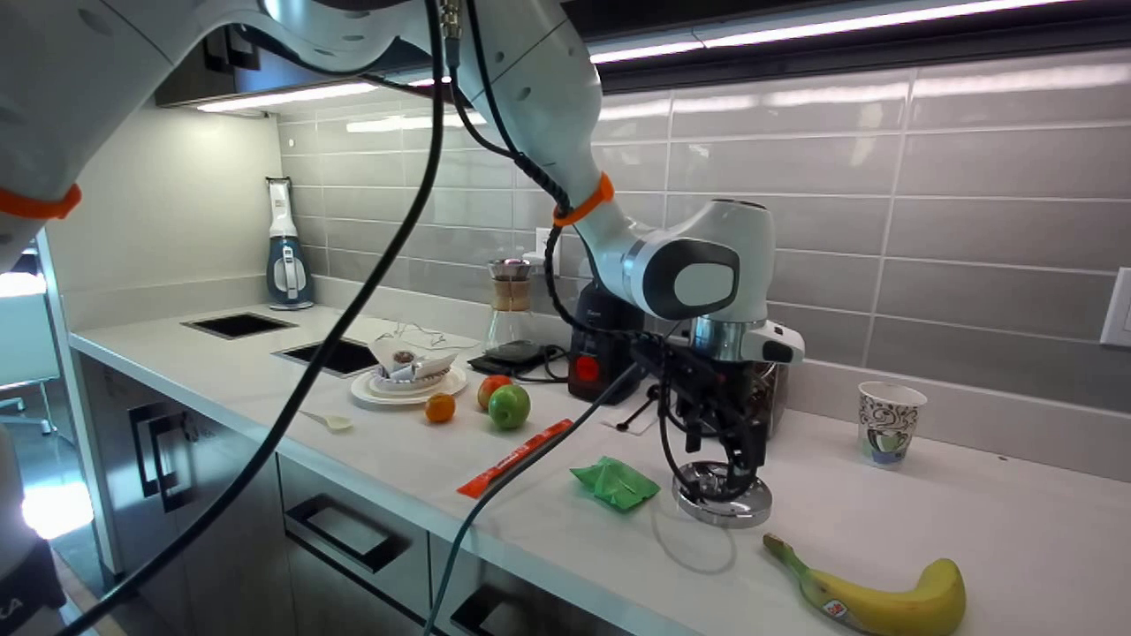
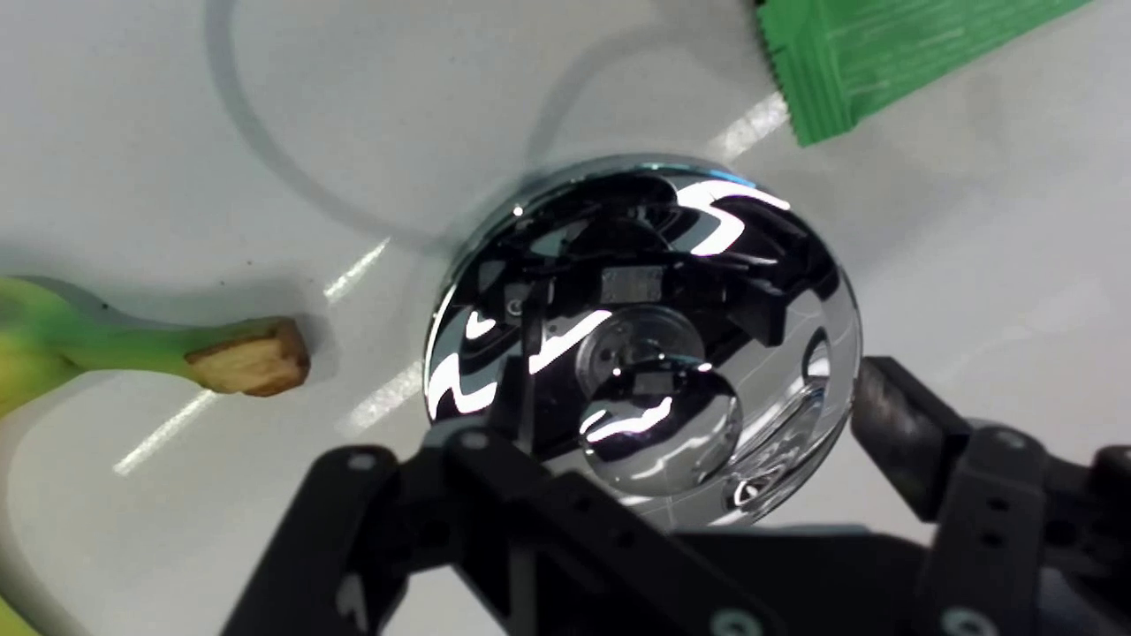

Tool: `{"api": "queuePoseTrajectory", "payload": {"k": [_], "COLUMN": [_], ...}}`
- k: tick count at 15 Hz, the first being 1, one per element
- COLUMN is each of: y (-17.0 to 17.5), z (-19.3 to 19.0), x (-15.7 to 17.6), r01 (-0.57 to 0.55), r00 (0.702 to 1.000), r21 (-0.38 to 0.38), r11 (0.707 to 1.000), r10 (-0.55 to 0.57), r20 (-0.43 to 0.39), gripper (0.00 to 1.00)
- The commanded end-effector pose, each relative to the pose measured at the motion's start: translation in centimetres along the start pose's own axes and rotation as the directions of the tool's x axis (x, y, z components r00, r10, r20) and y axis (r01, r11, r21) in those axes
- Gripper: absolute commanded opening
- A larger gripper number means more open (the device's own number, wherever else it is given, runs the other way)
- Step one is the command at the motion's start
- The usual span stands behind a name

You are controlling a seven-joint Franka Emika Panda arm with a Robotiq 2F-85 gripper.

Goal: Move the silver lid to the counter, and then place it back on the clear object

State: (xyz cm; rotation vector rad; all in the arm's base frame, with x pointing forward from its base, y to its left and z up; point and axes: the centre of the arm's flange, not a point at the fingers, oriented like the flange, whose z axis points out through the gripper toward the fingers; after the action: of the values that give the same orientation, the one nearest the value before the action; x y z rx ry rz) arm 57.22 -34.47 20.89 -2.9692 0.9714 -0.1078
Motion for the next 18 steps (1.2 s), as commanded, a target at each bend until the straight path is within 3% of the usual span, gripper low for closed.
{"api": "queuePoseTrajectory", "payload": {"k": [1, 2, 3, 4, 5, 6, 7, 9, 12, 15, 18], "y": [0.3, 0.3, 0.3, 0.3, 0.2, 0.2, 0.1, -0.1, -0.2, -0.3, -0.4], "z": [0.9, 1.0, 1.0, 1.1, 1.1, 1.2, 1.3, 1.4, 1.4, 0.3, -5.3], "x": [0.3, 0.3, 0.4, 0.4, 0.5, 0.5, 0.6, 0.7, 0.7, 0.6, 0.2], "r01": [0.008, 0.015, 0.018, 0.02, 0.02, 0.023, 0.025, 0.032, 0.037, 0.036, 0.058], "r00": [1.0, 0.999, 0.999, 0.998, 0.998, 0.997, 0.997, 0.996, 0.996, 0.996, 0.988], "r21": [0.009, 0.003, -0.002, -0.003, -0.003, -0.004, -0.005, -0.003, -0.002, -0.003, -0.015], "r11": [1.0, 1.0, 1.0, 1.0, 1.0, 1.0, 1.0, 0.999, 0.999, 0.999, 0.998], "r10": [-0.008, -0.015, -0.018, -0.02, -0.02, -0.023, -0.026, -0.032, -0.038, -0.036, -0.06], "r20": [-0.024, -0.037, -0.046, -0.055, -0.06, -0.07, -0.075, -0.078, -0.079, -0.084, -0.144], "gripper": [0.66, 0.59, 0.6, 0.76, 0.76, 0.72, 0.44, 0.47, 0.22, 0.21, 0.21]}}
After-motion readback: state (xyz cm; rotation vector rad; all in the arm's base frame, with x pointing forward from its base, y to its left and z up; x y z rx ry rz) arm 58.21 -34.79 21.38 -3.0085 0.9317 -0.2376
